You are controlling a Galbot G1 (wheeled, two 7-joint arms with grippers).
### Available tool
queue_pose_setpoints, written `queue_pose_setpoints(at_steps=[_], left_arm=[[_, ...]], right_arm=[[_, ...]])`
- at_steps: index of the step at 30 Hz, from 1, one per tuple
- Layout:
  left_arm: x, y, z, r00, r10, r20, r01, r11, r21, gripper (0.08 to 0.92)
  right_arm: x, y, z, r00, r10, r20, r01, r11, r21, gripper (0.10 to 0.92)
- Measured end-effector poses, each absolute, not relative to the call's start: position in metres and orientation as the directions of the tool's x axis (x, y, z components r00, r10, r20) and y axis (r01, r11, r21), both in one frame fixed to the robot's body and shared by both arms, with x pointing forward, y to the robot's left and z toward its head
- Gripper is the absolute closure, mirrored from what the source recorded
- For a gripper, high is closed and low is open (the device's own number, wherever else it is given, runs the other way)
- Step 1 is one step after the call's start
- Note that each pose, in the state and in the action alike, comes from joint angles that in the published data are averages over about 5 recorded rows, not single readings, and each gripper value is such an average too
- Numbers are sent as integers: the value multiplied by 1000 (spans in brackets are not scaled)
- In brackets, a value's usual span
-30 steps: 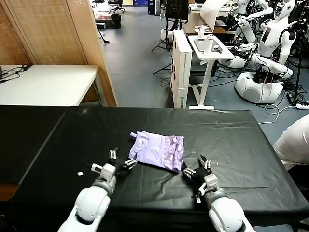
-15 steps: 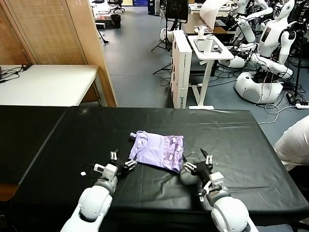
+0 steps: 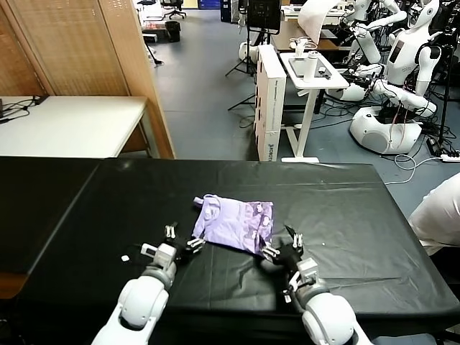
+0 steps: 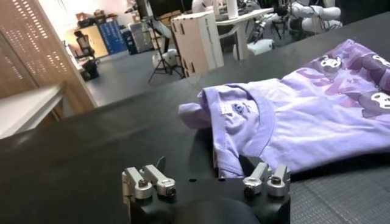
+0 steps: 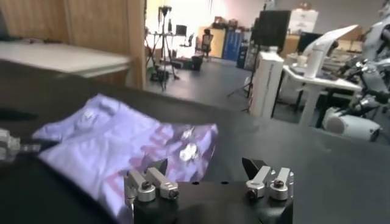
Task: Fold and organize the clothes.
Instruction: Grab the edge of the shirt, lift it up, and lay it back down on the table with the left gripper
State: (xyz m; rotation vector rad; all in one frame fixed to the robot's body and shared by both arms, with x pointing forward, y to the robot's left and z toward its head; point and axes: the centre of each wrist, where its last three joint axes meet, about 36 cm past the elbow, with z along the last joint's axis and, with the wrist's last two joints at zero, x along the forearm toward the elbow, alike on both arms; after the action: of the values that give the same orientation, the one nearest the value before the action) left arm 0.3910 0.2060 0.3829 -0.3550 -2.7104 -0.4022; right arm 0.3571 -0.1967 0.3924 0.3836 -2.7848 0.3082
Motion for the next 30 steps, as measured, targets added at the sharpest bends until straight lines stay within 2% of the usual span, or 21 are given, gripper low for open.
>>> queue_pose_setpoints(at_steps=[5, 16, 22, 27, 30], left_arm=[[391, 207, 383, -897, 188, 400, 297, 927, 229, 92], [394, 209, 383, -896, 187, 403, 298, 926, 232, 92], [391, 212, 392, -894, 203, 399, 305, 929, 211, 92], [391, 216, 418, -900, 232, 368, 313, 933, 177, 92], [393, 218, 436, -907, 256, 335, 320, 935, 154, 92]], right_arm=[[358, -204, 388, -910, -182, 374, -278, 935, -221, 115], [362, -214, 390, -906, -136, 401, -249, 937, -245, 115], [362, -222, 405, -922, -164, 351, -236, 956, -172, 115], [365, -225, 423, -935, -178, 307, -205, 977, -60, 115], [370, -226, 427, -938, -184, 295, -199, 980, -21, 115]])
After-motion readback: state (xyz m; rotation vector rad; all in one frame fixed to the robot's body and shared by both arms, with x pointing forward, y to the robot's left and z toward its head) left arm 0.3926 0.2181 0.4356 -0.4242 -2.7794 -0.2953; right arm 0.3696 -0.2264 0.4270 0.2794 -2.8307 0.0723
